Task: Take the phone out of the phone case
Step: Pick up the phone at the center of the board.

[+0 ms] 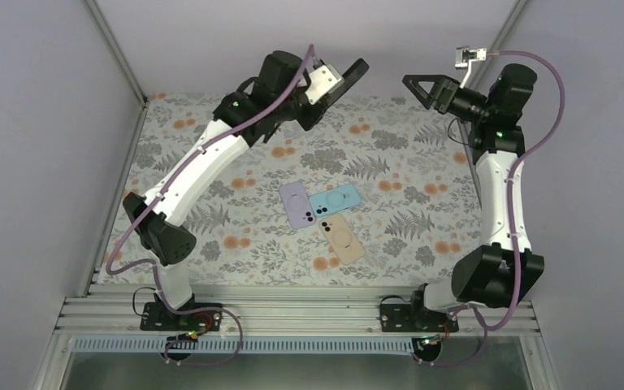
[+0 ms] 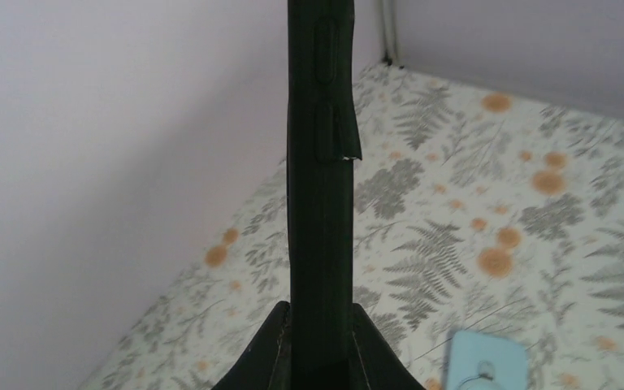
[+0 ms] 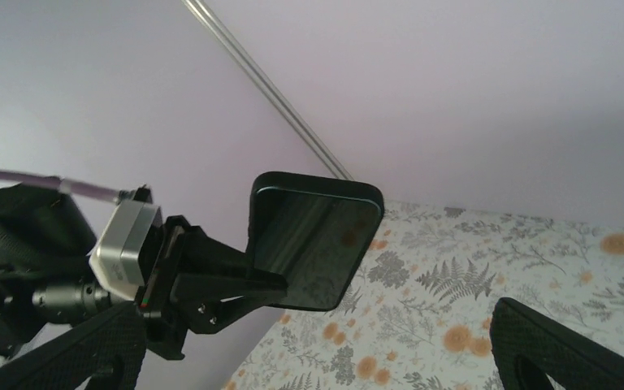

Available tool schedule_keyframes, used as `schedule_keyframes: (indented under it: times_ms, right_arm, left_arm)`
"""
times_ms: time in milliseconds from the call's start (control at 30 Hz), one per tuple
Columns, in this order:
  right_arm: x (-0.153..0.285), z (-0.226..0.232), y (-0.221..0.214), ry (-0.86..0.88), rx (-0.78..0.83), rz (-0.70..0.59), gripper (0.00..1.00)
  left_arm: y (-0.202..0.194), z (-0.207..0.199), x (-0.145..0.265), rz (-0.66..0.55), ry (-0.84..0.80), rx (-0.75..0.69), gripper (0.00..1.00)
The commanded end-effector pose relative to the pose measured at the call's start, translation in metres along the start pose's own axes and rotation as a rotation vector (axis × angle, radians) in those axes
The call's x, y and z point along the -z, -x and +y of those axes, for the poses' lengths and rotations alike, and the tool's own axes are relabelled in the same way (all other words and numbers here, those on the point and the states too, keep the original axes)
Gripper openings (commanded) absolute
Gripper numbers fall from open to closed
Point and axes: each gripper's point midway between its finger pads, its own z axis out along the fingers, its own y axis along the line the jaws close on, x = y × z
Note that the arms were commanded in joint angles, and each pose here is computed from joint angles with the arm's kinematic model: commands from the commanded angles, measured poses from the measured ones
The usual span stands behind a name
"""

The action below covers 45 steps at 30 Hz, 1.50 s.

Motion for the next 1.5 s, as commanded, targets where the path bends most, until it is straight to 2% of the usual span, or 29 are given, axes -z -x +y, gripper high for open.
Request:
schedule_keyframes:
  times_ms: [0, 133, 200, 333, 467, 667, 767, 900, 1133, 1200, 1467]
  right_arm:
    - [-0.005, 0.031, 0.015, 0.048, 0.161, -0.029, 0.99]
    - [-0.013, 0.064, 0.013, 0.196, 0.234, 0.008, 0.99]
    - [-0.022, 0.073, 0.015, 0.210, 0.234, -0.002, 0.99]
    - [-0.043, 0.082, 0.017, 0.236, 0.196, -0.001, 0.99]
    - [-0.062, 0.086, 0.019, 0.253, 0.158, -0.018, 0.99]
    - [-0.090, 0.093, 0.016, 0.295, 0.114, -0.021, 0.99]
    - [-0.092, 0.103, 0.018, 0.319, 0.145, -0.020, 0.99]
    - [-0.087, 0.116, 0.022, 0.340, 0.144, -0.030, 0.92]
    - [-0.082, 0.134, 0.012, 0.400, 0.122, -0.014, 0.59]
    - [-0.079, 0.136, 0.011, 0.403, 0.116, -0.012, 0.53]
    - [-0.079, 0.128, 0.001, 0.408, 0.016, -0.009, 0.35]
  left_arm:
    - [0.051, -0.003, 0.034, -0.214, -0.168, 0.168, 0.02]
    - [0.063, 0.006, 0.054, -0.322, -0.325, 0.306, 0.03]
    - [0.067, 0.012, 0.063, -0.364, -0.425, 0.380, 0.02]
    - [0.074, 0.033, 0.078, -0.447, -0.521, 0.485, 0.02]
    - [0.086, 0.041, 0.092, -0.510, -0.584, 0.509, 0.02]
    - [0.101, 0.024, 0.109, -0.568, -0.758, 0.514, 0.02]
    - [0.102, 0.013, 0.113, -0.572, -0.831, 0.528, 0.02]
    - [0.103, -0.004, 0.112, -0.569, -0.892, 0.530, 0.02]
    - [0.102, -0.022, 0.106, -0.558, -0.971, 0.553, 0.02]
    - [0.103, -0.022, 0.105, -0.560, -0.969, 0.553, 0.02]
    - [0.104, -0.017, 0.101, -0.558, -0.927, 0.541, 0.02]
